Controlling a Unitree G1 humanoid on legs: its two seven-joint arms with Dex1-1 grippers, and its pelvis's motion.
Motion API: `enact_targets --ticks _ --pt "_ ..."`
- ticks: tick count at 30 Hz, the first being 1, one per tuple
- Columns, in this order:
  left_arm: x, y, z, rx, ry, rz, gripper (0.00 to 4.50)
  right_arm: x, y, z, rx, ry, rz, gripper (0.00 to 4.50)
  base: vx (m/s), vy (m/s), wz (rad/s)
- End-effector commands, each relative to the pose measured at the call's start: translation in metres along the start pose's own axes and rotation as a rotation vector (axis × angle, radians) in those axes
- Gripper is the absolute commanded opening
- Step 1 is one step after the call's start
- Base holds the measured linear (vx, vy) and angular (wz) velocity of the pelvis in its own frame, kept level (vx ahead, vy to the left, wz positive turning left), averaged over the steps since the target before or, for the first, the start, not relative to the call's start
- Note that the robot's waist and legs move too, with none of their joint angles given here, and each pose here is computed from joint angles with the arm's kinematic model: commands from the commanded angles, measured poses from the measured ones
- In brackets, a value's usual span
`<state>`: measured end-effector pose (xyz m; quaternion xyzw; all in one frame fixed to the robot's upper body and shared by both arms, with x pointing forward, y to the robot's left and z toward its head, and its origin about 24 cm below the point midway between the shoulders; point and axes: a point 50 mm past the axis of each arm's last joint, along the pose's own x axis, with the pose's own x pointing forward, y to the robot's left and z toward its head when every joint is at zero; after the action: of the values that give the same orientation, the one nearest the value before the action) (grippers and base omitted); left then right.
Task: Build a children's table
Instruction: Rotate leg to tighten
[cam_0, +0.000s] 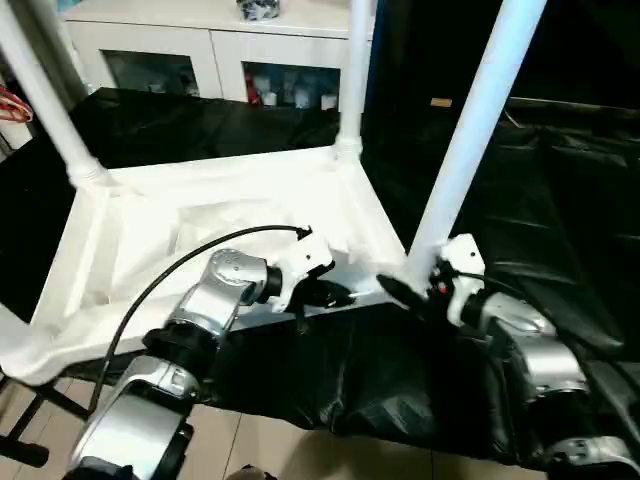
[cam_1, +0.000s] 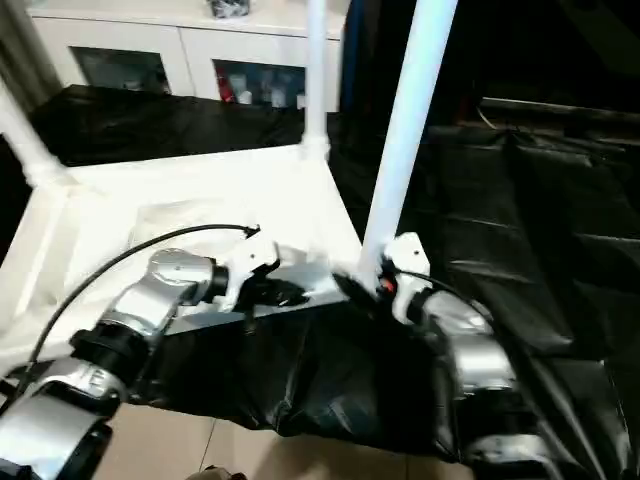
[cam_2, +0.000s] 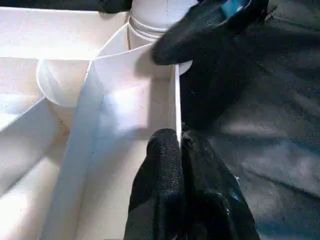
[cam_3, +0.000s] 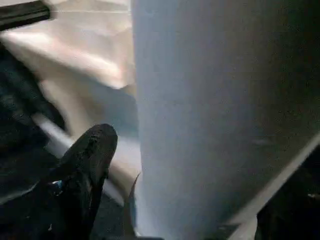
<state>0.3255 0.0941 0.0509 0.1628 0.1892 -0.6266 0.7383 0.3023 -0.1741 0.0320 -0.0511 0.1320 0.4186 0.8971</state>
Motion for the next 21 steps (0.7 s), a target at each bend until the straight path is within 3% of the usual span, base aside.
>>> enact_targets --ticks 1,6,9,12,14,21 --pt "0.001 -0.001 0.01 0.055 -0.018 -0.035 0.0 0.004 0.01 -0.001 0.009 0.014 0.109 3.97 0.0 0.0 0.0" --pt "-0.009 0.0 0.005 0.055 0.006 -0.074 0.0 -0.002 0.011 0.003 -0.006 0.017 0.245 3.65 0.0 0.0 0.0" --pt "-0.011 -0.002 0.004 0.052 0.01 -0.099 0.0 -0.003 0.013 0.005 -0.009 0.026 0.313 3.23 0.0 0.0 0.0" --pt "-0.011 -0.004 0.003 0.056 0.016 -0.126 0.0 -0.002 0.016 0.005 -0.009 0.044 0.379 3.14 0.0 0.0 0.0" --pt "-0.011 -0.004 0.003 0.056 0.016 -0.128 0.0 -0.002 0.017 0.005 -0.01 0.049 0.383 2.8 0.0 0.0 0.0" --pt "-0.011 -0.005 0.001 0.052 0.021 -0.143 0.0 -0.002 0.024 0.0 0.007 0.056 0.424 2.58 0.0 0.0 0.0"
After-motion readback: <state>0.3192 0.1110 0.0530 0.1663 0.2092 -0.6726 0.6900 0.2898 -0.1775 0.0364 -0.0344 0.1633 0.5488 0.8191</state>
